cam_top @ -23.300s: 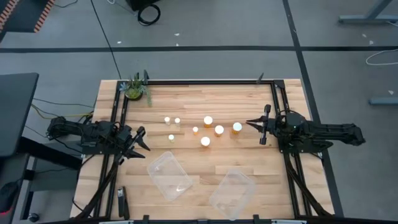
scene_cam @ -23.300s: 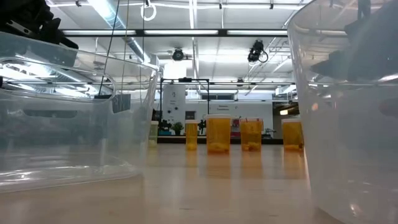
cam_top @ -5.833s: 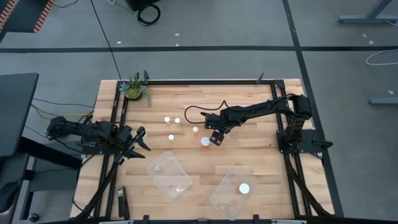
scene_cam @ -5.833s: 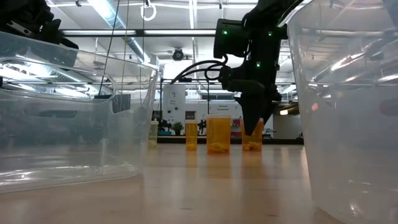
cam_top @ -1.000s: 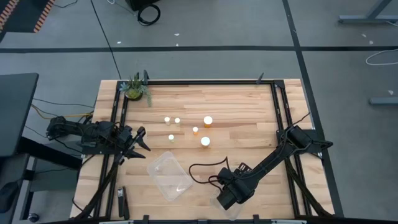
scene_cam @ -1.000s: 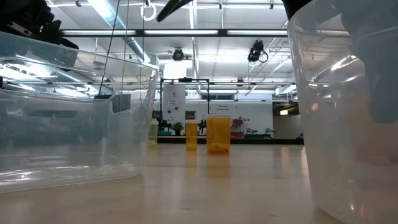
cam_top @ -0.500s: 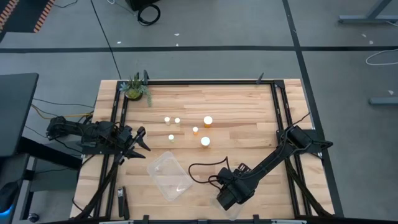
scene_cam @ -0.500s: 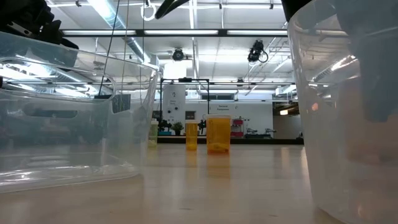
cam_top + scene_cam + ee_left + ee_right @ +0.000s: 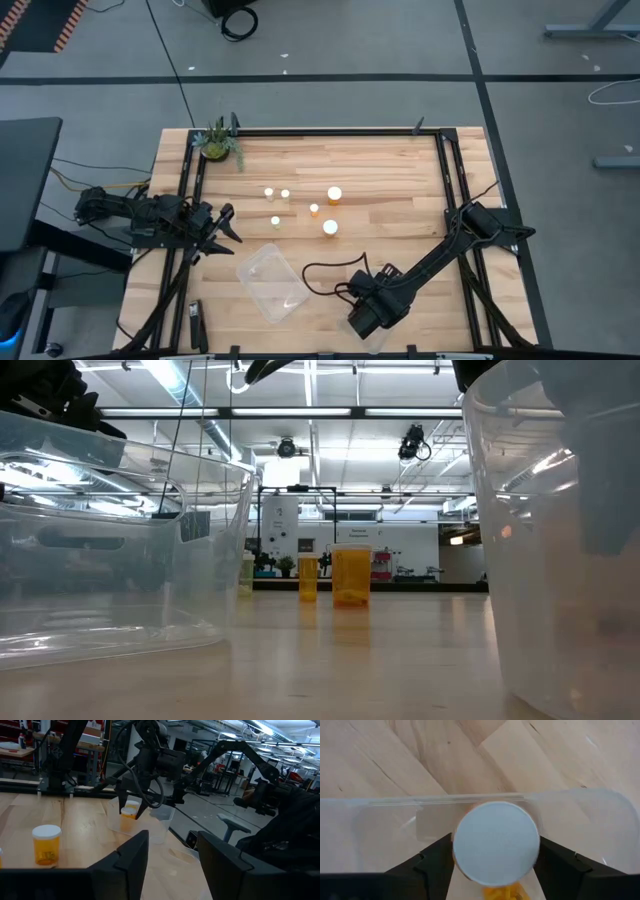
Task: Pick and place medicine bottles into bin by pill shape (circle, oval)
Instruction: Put the large orange pill bottle into the right transparent bin
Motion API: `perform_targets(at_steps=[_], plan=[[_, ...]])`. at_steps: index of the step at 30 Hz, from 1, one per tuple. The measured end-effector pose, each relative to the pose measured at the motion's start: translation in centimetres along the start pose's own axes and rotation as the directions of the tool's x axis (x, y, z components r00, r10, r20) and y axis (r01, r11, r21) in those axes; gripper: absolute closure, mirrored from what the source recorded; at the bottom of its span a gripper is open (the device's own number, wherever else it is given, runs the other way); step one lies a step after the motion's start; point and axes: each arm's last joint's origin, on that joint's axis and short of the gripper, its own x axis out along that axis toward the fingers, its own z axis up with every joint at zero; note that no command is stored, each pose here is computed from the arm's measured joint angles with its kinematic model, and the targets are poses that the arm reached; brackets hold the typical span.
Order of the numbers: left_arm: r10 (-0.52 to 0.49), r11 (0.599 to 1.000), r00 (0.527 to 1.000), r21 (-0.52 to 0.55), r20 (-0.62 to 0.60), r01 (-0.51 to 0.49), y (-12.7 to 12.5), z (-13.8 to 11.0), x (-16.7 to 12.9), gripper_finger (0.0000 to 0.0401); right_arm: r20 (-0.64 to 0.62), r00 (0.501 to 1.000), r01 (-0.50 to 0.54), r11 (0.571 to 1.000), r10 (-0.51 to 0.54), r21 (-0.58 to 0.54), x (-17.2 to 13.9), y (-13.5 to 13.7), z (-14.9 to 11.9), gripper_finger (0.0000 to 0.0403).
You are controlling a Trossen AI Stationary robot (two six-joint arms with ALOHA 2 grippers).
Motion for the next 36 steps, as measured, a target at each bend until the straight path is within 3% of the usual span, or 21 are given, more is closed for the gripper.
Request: perform_targets(at_steps=[15,36], plan=[[-0.001,1.000,1.000,0.000,0.000,0.001,0.0,0.0,0.0,0.0223,-0.044,0.999,-0.026,1.000,0.026,0.005,-0.5,0.1,0.6,0.0133],[0.000,1.000,1.000,0.000,0.000,0.000,0.0,0.0,0.0,0.0223,-0.041,0.999,-0.001,1.000,0.000,-0.012,-5.5,-0.2,3.4,0.0084]])
